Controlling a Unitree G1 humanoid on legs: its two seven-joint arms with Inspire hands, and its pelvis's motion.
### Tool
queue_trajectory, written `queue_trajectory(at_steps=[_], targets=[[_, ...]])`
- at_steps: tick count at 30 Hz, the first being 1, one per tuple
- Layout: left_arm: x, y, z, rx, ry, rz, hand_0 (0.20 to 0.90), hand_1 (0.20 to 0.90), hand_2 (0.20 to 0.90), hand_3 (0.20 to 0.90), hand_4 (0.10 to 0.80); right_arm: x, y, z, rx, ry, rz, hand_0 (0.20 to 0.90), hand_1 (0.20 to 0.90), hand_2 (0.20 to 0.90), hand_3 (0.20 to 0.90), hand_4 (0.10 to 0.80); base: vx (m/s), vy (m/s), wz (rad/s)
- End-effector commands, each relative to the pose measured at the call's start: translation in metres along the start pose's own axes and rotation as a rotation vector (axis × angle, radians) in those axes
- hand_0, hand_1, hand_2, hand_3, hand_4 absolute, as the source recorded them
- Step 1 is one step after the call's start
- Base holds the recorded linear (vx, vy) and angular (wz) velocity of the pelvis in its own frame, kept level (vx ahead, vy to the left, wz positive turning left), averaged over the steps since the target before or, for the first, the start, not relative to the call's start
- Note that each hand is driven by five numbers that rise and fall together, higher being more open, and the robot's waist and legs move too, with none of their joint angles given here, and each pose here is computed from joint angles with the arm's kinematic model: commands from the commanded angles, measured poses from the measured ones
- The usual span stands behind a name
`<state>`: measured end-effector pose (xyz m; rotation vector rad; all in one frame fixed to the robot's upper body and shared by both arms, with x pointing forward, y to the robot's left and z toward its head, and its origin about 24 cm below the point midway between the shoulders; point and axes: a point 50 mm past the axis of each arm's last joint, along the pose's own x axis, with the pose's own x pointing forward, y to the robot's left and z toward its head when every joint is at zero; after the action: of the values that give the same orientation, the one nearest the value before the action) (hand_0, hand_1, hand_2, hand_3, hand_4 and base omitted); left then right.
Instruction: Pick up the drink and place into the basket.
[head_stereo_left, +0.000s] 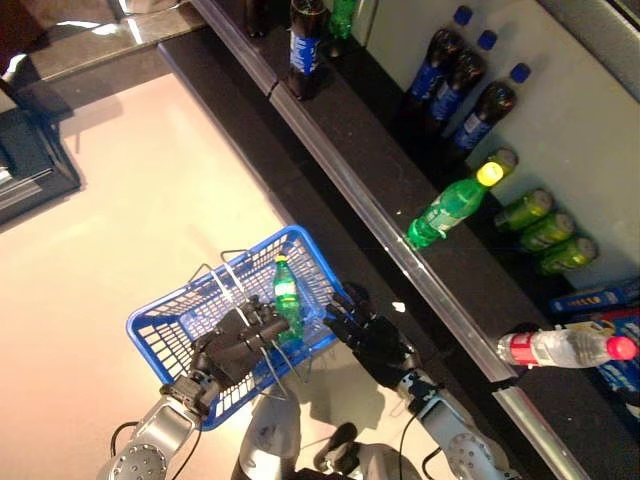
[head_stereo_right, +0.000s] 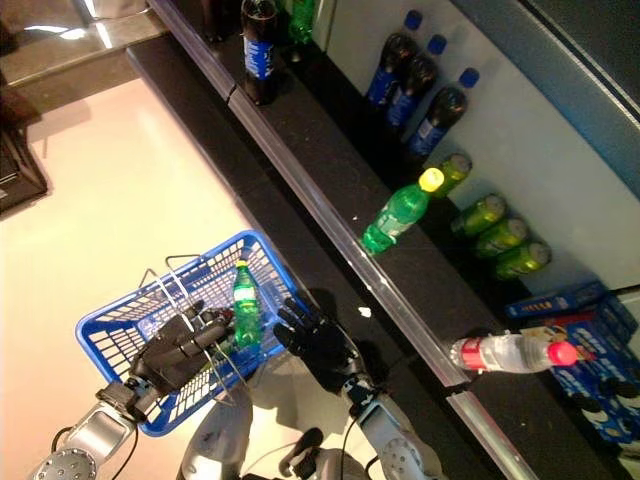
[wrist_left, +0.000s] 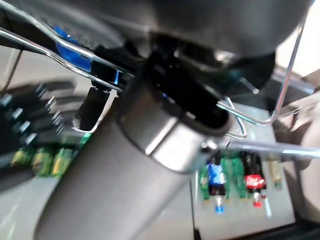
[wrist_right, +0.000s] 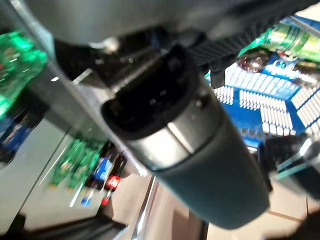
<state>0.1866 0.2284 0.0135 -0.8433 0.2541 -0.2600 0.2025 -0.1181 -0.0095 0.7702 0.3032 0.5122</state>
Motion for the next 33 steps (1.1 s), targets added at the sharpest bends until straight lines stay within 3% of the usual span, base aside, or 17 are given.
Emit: queue_trajectory(at_steps=[1, 7, 13, 18, 24, 28, 33], targets=[[0.011, -0.058, 0.022, -0.005, -0.291, -0.367, 0.300, 0.300, 0.300, 0.200, 0.100, -0.020, 0.002, -0.004, -0.009, 0.032, 0.093, 0.900, 0.900, 0.900, 0.900, 0.800, 0.029, 0.016, -0.17], [-0.002, -0.002, 0.007, 0.018, -0.321, 0.030, 0.300, 0.300, 0.300, 0.200, 0.100, -0.040, -0.021, -0.019, 0.025, 0.092, -0.008, 0.900, 0.900, 0.900, 0.900, 0.800, 0.004, 0.015, -0.25], [-0.032, 0.060, -0.020, 0.023, -0.306, 0.480, 0.300, 0.300, 0.300, 0.200, 0.100, -0.067, -0.049, -0.036, -0.013, 0.192, -0.172, 0.900, 0.900, 0.900, 0.900, 0.800, -0.038, -0.002, -0.28], [-0.047, 0.090, -0.044, 0.012, -0.235, 0.724, 0.300, 0.300, 0.300, 0.200, 0.100, -0.082, -0.073, -0.052, -0.046, 0.277, -0.354, 0.900, 0.900, 0.900, 0.900, 0.800, -0.048, -0.004, -0.16], [-0.056, 0.112, -0.074, -0.045, -0.120, 0.934, 0.300, 0.300, 0.300, 0.200, 0.100, -0.093, -0.095, -0.071, -0.067, 0.396, -0.532, 0.900, 0.900, 0.900, 0.900, 0.800, -0.033, 0.001, -0.15], [-0.066, 0.120, -0.097, -0.039, -0.010, 1.039, 0.300, 0.300, 0.300, 0.200, 0.100, -0.123, -0.117, -0.091, -0.168, 0.558, -0.756, 0.900, 0.900, 0.900, 0.900, 0.800, -0.025, 0.016, -0.13], [-0.073, 0.123, -0.110, -0.016, 0.068, 1.087, 0.300, 0.300, 0.300, 0.200, 0.100, -0.145, -0.125, -0.103, -0.248, 0.690, -0.873, 0.900, 0.900, 0.900, 0.900, 0.800, -0.024, 0.014, 0.00]])
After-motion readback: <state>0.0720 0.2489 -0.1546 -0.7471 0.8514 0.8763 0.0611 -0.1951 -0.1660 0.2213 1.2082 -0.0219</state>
